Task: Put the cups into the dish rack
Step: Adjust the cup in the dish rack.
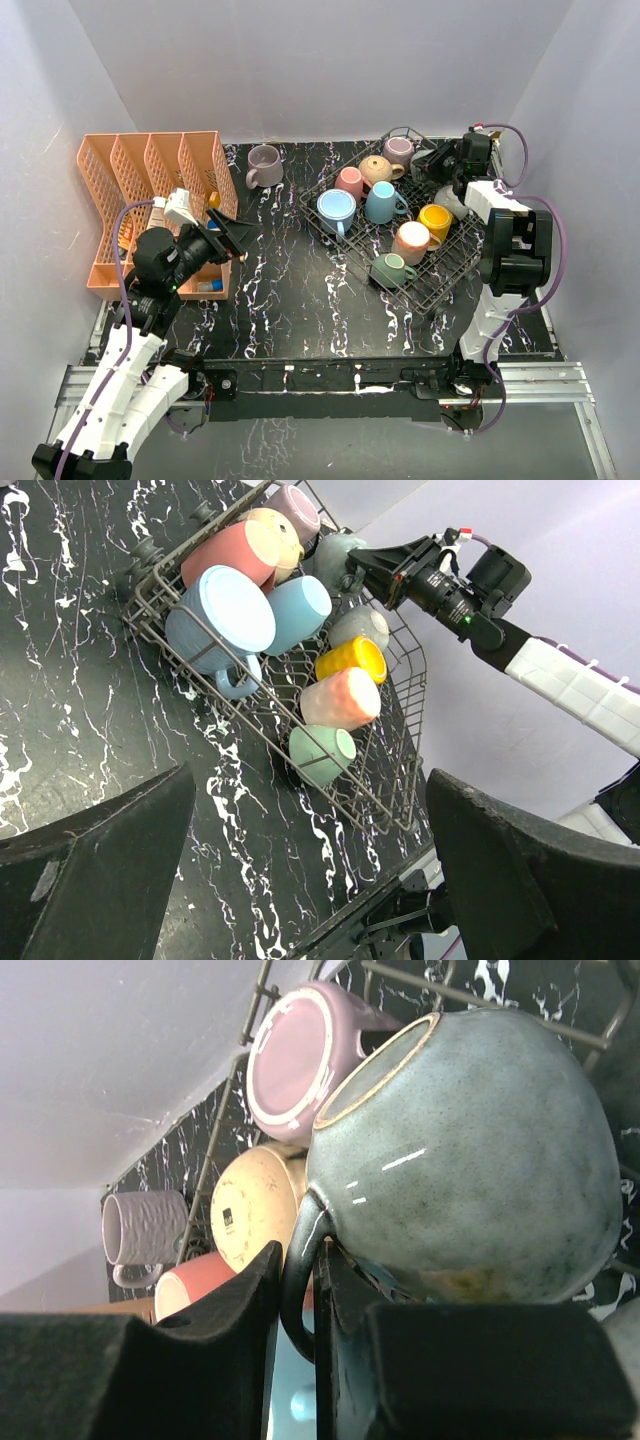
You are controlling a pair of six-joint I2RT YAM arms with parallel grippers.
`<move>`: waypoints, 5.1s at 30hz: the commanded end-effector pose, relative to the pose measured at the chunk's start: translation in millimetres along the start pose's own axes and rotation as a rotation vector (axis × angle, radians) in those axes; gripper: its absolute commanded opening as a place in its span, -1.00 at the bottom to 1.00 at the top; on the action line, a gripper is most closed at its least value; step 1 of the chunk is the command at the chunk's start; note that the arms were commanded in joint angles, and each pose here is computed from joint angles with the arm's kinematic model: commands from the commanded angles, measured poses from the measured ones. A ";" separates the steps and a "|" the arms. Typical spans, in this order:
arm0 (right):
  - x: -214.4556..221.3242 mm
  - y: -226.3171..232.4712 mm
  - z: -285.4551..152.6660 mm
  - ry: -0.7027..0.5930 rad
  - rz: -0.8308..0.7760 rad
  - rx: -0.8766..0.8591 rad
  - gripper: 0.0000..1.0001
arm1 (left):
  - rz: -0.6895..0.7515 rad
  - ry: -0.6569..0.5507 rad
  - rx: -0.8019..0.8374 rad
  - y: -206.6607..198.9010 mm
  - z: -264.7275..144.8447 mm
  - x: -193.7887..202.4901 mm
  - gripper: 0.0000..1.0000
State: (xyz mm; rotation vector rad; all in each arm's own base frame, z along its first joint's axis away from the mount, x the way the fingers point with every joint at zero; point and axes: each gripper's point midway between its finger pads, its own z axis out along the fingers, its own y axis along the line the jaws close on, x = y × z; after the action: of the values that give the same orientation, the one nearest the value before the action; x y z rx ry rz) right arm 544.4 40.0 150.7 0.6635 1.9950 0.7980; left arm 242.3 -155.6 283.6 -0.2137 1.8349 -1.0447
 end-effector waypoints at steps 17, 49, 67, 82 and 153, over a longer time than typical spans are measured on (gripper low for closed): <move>-58.9 52.6 -2.0 -0.298 -0.064 -0.359 -0.85 | 0.014 -0.004 0.022 -8.0 3.0 -7.1 0.92; -24.0 8.8 -12.3 -0.102 -0.217 -0.084 -0.14 | 0.017 -0.007 0.033 -8.7 2.6 -6.5 0.92; -17.1 48.3 -39.6 -0.026 -0.474 -0.208 -0.21 | 0.023 -0.009 0.027 -6.6 -1.3 -3.9 0.92; 26.4 59.4 -77.3 0.153 -1.741 -0.711 0.46 | 0.035 -0.012 0.021 -6.6 -2.9 -5.3 0.92; 40.1 -17.7 -12.9 0.594 -1.807 -0.601 -0.29 | 0.032 0.005 0.033 -10.9 7.0 -9.4 0.92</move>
State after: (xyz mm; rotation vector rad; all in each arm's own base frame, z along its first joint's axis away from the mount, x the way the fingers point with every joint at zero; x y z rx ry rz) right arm 502.2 47.0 95.9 -1.7297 1.7871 0.3350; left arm 250.1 -157.8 271.8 -0.2037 1.8771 -1.0236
